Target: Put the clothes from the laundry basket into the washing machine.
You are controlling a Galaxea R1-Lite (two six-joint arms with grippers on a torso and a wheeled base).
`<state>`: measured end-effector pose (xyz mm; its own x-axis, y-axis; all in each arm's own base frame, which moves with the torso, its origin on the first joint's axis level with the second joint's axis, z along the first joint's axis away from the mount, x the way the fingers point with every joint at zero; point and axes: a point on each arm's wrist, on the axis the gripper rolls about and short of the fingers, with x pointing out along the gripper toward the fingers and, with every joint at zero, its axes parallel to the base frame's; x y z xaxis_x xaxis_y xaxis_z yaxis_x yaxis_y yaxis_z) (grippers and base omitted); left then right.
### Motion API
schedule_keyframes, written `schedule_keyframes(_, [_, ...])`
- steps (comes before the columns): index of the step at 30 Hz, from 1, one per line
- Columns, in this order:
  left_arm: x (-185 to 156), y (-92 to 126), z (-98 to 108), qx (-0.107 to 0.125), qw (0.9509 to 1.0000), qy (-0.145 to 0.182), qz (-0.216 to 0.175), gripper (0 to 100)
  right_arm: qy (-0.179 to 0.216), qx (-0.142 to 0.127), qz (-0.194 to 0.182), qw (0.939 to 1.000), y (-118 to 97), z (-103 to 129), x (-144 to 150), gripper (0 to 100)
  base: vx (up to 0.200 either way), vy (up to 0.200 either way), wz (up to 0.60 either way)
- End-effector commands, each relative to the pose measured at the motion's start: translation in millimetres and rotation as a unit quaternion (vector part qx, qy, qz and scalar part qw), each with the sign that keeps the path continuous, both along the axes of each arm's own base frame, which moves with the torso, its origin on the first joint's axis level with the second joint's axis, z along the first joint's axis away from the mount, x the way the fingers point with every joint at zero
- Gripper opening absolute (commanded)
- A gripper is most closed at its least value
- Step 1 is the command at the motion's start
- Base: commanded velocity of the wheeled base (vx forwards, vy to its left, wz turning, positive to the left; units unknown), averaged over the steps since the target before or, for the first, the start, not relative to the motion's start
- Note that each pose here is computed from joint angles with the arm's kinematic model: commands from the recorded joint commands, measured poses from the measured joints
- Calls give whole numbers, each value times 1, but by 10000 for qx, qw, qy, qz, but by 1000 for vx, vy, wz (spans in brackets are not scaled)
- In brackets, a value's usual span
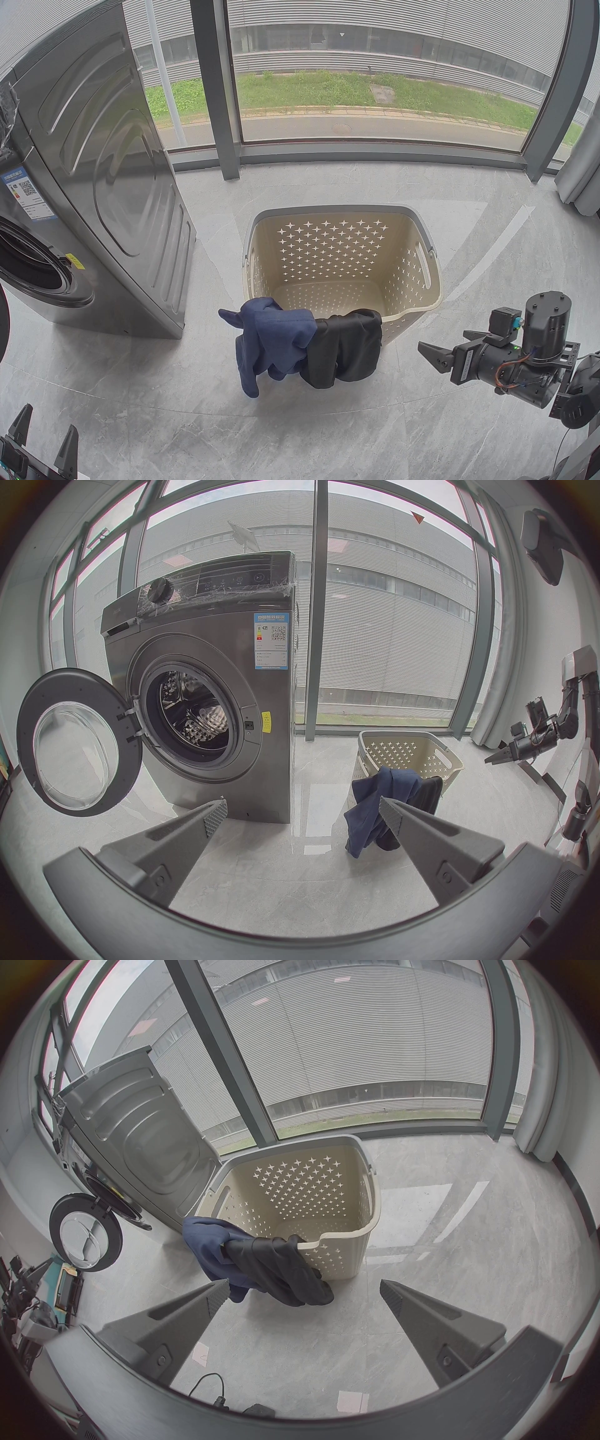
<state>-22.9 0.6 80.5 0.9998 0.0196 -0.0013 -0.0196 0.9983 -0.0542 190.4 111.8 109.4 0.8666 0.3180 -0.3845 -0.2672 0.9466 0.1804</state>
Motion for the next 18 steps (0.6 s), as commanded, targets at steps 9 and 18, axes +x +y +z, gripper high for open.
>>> schedule_keyframes(9, [0, 0, -5, -12, 10000, 9, 2, 100, 320, -94, 46, 9994, 32, -28, 29, 100, 0, 0, 0])
schedule_keyframes(18, [0, 0, -5, -20, 10000, 9, 2, 100, 253, -120, 110, 9995, 52, -53, 45, 100, 0, 0, 0])
